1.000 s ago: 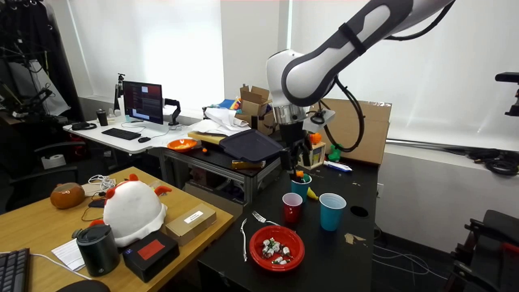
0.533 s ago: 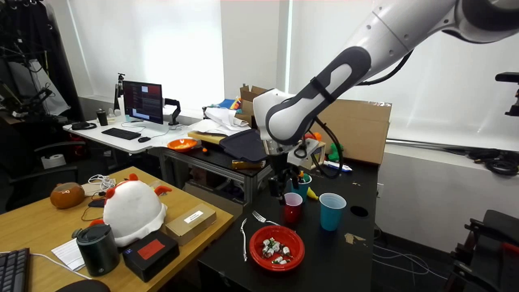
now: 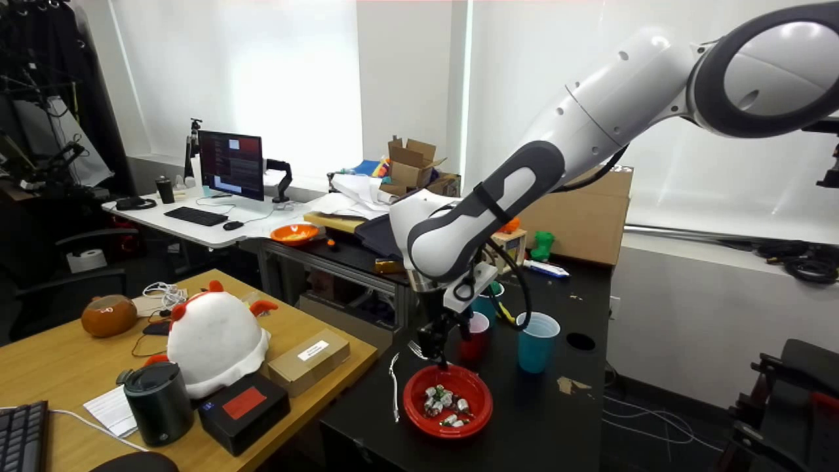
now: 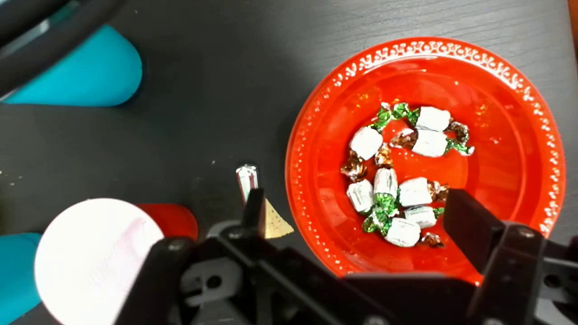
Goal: Put the sweets into the blue cup.
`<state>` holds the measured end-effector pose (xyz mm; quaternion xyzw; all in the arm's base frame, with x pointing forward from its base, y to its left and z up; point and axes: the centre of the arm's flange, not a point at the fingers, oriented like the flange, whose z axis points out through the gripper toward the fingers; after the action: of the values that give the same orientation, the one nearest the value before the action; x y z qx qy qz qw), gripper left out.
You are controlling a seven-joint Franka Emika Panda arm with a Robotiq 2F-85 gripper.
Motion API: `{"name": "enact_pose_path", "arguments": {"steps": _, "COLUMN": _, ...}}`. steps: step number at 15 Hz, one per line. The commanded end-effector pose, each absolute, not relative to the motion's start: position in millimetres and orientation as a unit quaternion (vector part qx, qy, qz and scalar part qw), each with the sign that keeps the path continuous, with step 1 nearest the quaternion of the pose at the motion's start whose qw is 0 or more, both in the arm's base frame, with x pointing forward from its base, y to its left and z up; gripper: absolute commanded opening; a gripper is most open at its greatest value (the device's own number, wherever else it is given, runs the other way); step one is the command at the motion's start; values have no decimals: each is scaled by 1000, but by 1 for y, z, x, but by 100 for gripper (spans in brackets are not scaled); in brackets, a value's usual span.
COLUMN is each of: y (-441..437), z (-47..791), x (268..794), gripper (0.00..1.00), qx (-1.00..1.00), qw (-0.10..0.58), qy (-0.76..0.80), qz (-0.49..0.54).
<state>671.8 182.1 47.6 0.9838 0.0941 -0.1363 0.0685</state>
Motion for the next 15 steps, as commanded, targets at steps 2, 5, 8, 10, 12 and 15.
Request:
{"name": "enact_pose_path", "arguments": {"steps": 2, "y": 199, "z": 31, "x": 692, "gripper": 100, "qx": 982, "qw": 50, "qy": 57, "qz": -173}}
{"name": "enact_pose_path", "arguments": {"steps": 5, "y": 203, "z": 20, "x": 692, "gripper": 100, "qx": 980, "qw": 38, "qy": 48, "qz": -190}}
{"name": "enact_pose_path", "arguments": {"steps": 8, "y": 205, "z": -1, "x": 689, "gripper": 100, "qx": 978, "qw": 32, "qy": 36, "qz": -203}}
{"name": "enact_pose_path", "arguments": {"steps": 10, "y": 207, "z": -14, "x": 688, "gripper": 100, "qx": 977, "qw": 25, "qy": 29, "qz": -208}}
{"name": "enact_pose_path", "arguments": {"steps": 12, "y": 209, "z": -27, "x": 686, "gripper": 100, "qx": 976, "qw": 18, "qy": 20, "qz": -214}}
{"name": "enact_pose_path", "arguments": {"steps": 15, "y": 208, "z": -36, "x": 687, "gripper": 100, "qx": 978, "qw": 10, "qy": 13, "qz": -210}}
